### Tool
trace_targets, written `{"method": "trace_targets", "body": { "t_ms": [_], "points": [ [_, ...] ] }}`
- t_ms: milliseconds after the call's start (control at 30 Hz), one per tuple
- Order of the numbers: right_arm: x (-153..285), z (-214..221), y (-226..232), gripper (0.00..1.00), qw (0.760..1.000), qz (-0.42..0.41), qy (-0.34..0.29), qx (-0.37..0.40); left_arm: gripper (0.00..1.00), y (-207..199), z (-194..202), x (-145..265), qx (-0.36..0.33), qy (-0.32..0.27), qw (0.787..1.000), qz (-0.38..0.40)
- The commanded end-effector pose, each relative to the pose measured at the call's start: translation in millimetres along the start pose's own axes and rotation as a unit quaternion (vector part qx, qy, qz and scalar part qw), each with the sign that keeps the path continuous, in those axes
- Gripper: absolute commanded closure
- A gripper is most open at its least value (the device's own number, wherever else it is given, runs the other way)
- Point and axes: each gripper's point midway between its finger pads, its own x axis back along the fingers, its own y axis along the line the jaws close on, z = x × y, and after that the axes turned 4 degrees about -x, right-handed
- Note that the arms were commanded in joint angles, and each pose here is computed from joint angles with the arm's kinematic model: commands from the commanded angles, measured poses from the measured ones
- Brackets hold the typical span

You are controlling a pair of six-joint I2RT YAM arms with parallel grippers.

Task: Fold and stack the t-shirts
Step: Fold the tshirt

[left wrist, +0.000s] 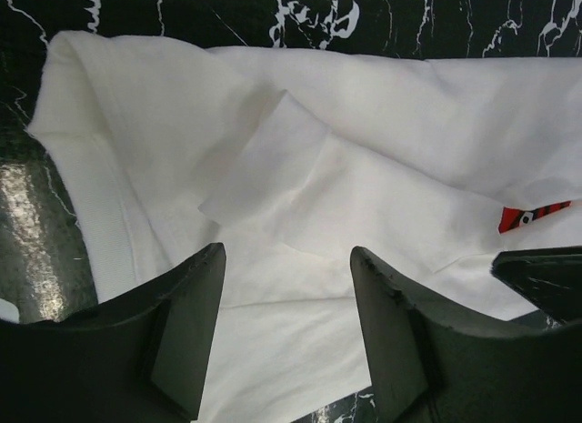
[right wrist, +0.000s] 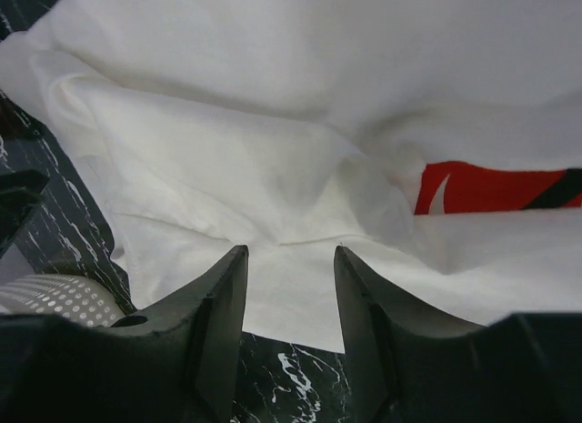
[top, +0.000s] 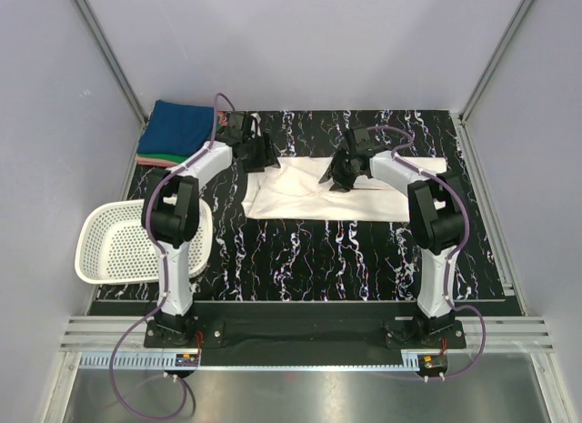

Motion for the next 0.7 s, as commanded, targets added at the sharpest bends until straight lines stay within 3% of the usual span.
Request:
{"method": "trace_targets", "body": {
  "t_ms": [0,233,667],
  "points": [
    [-1,12,12,0.5,0.997,-0.014,0.007,-0.078,0.39,-15,-6,-1,-0.023,0.002,0.998,0.05],
    [-11,29,33,0.53,0.996,-0.023,0.017,-0.08,0.44,-5,1,-6,-0.024,0.02,0.998,0.046],
    [-36,51,32,0.53,0.996,0.007,0.033,-0.087,0.4,11,1,-12,-0.025,0.02,0.999,0.038]
  ]
}}
